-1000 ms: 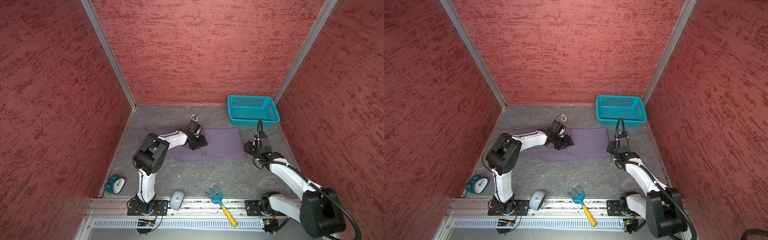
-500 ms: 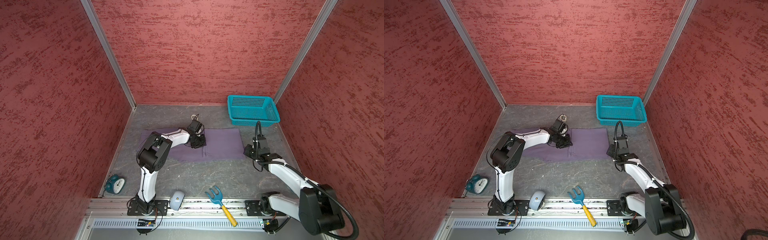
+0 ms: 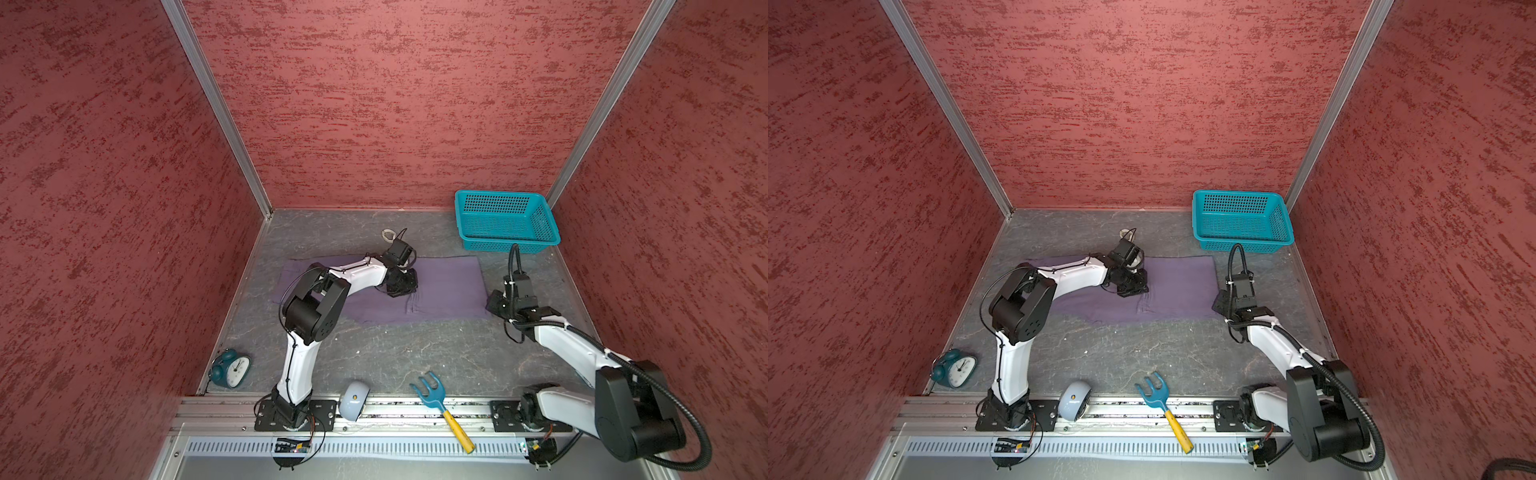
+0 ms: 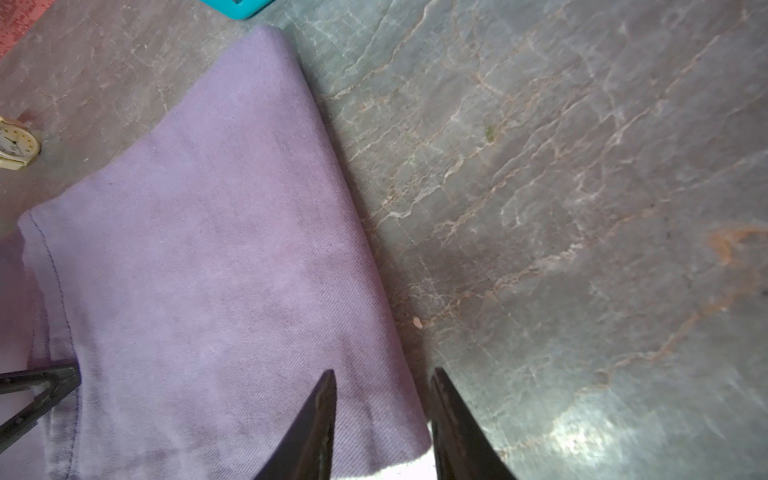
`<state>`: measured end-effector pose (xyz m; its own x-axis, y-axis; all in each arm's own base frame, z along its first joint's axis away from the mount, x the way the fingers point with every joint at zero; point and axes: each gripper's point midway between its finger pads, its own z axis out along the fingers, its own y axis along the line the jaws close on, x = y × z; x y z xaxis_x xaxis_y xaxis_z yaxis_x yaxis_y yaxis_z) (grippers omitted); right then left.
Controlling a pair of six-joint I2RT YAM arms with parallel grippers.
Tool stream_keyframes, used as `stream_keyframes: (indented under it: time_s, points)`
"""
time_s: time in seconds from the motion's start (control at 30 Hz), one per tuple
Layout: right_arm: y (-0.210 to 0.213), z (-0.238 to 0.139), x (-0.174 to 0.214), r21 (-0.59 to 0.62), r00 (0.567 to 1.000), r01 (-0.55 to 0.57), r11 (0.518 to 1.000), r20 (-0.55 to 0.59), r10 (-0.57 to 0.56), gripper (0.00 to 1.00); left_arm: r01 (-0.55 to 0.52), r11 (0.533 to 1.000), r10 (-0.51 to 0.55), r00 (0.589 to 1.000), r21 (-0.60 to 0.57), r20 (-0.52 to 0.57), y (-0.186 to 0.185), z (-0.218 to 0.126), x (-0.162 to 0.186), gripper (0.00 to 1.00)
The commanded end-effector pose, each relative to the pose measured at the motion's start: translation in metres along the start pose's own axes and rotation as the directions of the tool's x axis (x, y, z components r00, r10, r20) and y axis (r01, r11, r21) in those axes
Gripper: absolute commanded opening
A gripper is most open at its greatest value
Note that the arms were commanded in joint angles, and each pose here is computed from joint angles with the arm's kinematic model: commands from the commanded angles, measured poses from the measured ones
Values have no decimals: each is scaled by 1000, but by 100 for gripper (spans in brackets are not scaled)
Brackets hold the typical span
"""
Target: Fold and stack the trousers
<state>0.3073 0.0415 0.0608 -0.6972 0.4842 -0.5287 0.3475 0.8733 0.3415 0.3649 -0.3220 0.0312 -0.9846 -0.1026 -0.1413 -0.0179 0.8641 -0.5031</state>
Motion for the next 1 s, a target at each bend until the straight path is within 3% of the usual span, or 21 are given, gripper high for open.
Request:
stream_keyframes:
  time_s: [0.0, 0.37, 0.73, 0.77, 0.83, 0.87, 0.97]
  points:
    - [-2, 2, 1, -3, 1000, -17, 1000, 2, 17, 39, -26, 1000, 26, 1000, -10, 10, -7, -6, -5, 0]
    - [-5, 5, 4, 10, 1000, -20, 1000, -2, 20, 40, 3, 1000, -2, 996, -21, 84, -21, -81, -22, 0]
    - [0, 10, 8, -19, 999, -34, 999, -28, 33, 42, 202, 977, -195, 977, -72, 87, 62, -83, -18, 0]
    - [1, 9, 7, -23, 999, -34, 999, -27, 34, 43, 216, 974, -211, 974, -63, 82, 66, -80, -19, 12]
    - [3, 8, 6, -30, 999, -34, 999, -29, 34, 45, 237, 970, -233, 970, -54, 69, 71, -75, -19, 47]
    - [4, 7, 5, -33, 999, -32, 999, -26, 31, 47, 241, 969, -237, 969, -53, 63, 72, -73, -18, 55]
    - [9, 6, 1, -50, 999, -26, 998, -21, 25, 51, 246, 967, -242, 968, -63, 67, 75, -79, -20, 61]
